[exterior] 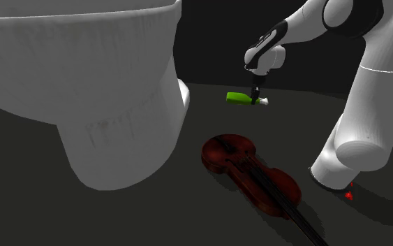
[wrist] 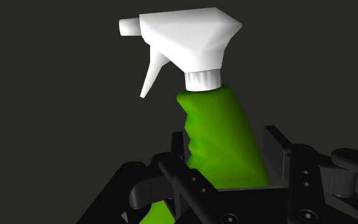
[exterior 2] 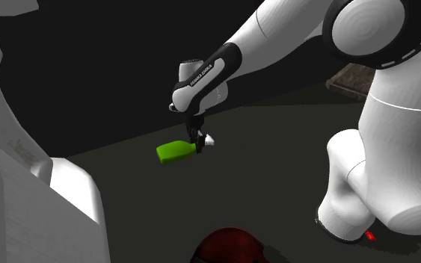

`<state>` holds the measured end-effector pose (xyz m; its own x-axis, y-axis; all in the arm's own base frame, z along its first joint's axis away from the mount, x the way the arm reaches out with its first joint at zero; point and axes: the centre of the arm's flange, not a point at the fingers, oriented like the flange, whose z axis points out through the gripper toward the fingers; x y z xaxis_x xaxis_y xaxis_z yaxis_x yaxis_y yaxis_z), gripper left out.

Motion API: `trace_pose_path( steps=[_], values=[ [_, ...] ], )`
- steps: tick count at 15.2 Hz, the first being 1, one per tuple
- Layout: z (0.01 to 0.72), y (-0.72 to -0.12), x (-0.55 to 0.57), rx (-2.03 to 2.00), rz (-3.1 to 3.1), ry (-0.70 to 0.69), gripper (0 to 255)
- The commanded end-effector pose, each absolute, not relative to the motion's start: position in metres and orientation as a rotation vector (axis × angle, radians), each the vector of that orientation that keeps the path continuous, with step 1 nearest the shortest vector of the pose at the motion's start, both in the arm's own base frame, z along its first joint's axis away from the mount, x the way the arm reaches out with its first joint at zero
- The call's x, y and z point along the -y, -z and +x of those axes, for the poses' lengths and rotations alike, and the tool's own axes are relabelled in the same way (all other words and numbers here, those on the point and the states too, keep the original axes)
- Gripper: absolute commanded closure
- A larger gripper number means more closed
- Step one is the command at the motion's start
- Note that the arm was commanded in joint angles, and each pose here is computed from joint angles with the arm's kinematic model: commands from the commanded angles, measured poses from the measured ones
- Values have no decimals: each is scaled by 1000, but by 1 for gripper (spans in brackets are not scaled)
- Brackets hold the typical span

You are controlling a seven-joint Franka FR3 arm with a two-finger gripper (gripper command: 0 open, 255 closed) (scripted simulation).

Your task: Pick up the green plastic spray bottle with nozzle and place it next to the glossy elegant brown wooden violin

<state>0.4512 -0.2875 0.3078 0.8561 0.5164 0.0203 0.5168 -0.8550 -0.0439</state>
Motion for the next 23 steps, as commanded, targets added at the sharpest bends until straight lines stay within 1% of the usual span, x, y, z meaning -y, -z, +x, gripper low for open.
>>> trace_pose_path(
  steps=[1, 6, 23],
  values=[
    [451, -308, 287, 830, -2980, 12, 255],
    [451, -308, 287, 830, -2980, 12, 255],
    [451, -398, 287, 830, -2980, 12, 255]
  ],
)
